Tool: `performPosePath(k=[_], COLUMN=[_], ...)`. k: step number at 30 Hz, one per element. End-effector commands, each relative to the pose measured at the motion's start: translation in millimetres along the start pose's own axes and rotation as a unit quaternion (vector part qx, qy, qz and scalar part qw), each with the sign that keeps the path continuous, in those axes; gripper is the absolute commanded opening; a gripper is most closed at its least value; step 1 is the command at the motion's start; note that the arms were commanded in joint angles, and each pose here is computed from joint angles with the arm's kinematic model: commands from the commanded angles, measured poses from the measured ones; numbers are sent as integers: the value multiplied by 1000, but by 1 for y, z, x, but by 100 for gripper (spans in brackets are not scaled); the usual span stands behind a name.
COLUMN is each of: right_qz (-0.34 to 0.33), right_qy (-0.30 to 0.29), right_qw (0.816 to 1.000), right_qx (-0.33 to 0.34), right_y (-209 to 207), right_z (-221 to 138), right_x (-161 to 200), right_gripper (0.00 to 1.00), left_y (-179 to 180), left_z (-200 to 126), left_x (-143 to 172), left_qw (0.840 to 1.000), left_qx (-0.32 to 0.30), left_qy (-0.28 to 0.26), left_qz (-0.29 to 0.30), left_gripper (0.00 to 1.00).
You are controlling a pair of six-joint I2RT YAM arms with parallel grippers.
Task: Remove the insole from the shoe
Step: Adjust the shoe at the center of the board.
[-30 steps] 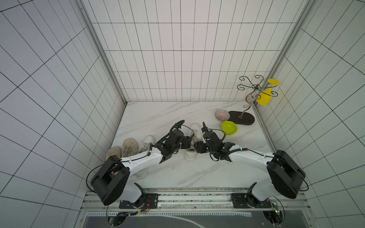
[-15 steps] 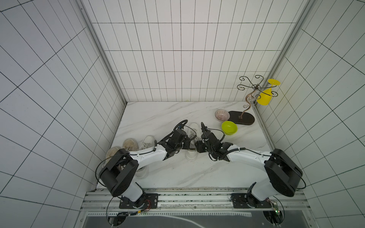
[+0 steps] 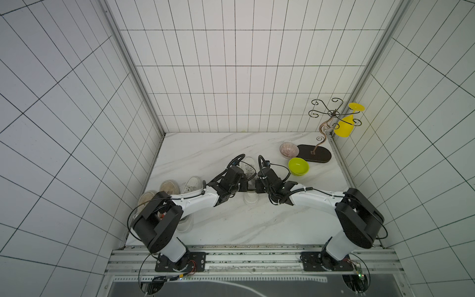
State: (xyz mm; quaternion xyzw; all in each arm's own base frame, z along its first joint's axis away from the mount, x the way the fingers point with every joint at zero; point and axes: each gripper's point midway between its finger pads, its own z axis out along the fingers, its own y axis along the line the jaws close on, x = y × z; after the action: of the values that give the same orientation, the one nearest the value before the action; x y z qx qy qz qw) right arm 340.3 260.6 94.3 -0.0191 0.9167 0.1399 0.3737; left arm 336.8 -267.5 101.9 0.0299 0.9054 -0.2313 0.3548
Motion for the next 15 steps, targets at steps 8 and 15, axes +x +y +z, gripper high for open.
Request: performPosePath(k=[8, 15], right_qz=[77, 18], right_qy=[-12, 8], right_qw=[975, 999], right_qx=[207, 47], right_y=[-141, -90], right_z=[-15, -6], right_x=[0, 7], right_gripper=[12, 18], left_y=[55, 17], left_z=[-13, -4], left_x=[4, 10], left_qw=[996, 1000], left_qx=[-70, -11], left_qy=[-26, -11], left_qz=[-54, -22], left_gripper=[0, 0])
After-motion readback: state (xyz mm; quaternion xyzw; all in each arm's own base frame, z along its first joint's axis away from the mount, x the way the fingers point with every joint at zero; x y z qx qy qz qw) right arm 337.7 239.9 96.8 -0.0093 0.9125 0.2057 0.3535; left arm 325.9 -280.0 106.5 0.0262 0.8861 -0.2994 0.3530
